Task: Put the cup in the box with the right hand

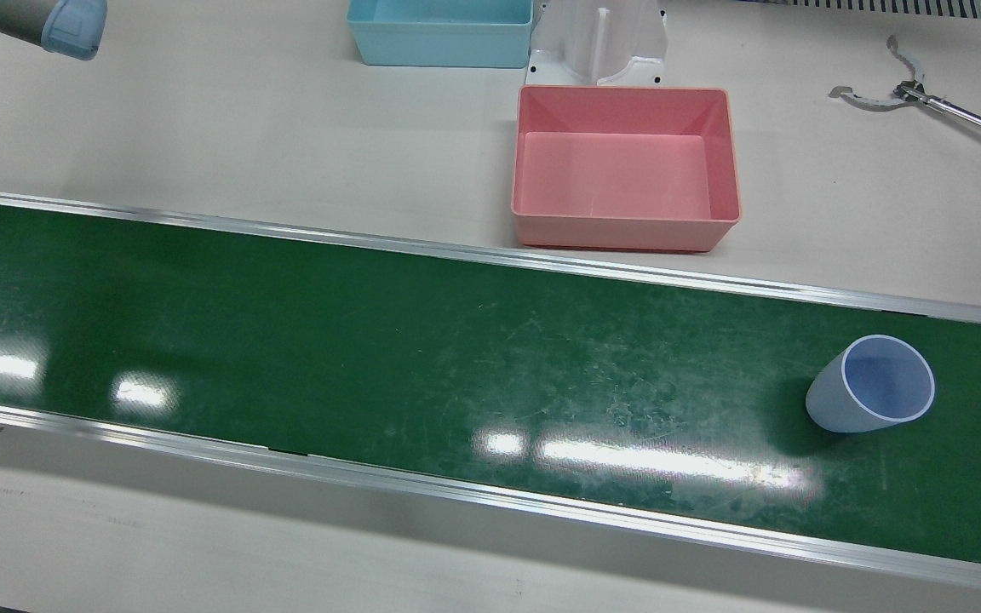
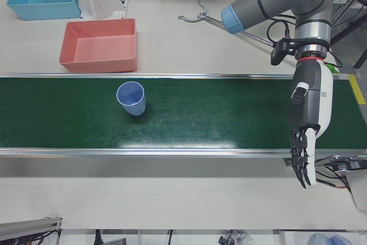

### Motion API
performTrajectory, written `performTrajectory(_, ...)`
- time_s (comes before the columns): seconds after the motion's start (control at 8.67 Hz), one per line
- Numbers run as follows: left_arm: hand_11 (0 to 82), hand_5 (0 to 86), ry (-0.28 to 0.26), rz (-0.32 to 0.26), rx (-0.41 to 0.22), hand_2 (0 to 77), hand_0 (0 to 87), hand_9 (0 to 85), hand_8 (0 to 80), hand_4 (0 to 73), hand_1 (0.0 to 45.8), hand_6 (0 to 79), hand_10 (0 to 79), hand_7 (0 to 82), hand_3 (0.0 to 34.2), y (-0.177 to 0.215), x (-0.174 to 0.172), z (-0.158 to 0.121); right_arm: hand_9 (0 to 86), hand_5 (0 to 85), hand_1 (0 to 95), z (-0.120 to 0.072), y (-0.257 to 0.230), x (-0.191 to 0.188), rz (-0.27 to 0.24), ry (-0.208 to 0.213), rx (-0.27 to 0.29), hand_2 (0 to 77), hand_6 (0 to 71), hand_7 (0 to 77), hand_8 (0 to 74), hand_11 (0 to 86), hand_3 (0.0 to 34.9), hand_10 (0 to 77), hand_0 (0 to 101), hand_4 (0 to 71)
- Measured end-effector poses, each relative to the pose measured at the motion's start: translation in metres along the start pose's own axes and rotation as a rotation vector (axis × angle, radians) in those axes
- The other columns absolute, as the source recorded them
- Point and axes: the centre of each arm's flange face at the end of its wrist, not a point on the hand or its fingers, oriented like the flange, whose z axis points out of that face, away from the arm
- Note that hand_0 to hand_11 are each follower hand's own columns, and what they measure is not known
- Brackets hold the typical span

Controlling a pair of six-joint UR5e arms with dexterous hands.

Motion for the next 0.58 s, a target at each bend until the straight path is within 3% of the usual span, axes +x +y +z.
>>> performTrajectory(0.58,0.0,0.0,0.006,0.004,-0.009,0.5,0.0,0.5,0.0,0.0,0.5,0.0,0.0,0.0,0.0,0.0066,0.0029,-0.0024,4.4,6.0,18.0,-0.0007,-0.0043,-0.0086,0.000,-0.005,0.007,4.4,7.6,31.1,0.5,13.1,0.0,7.6,57,35.5)
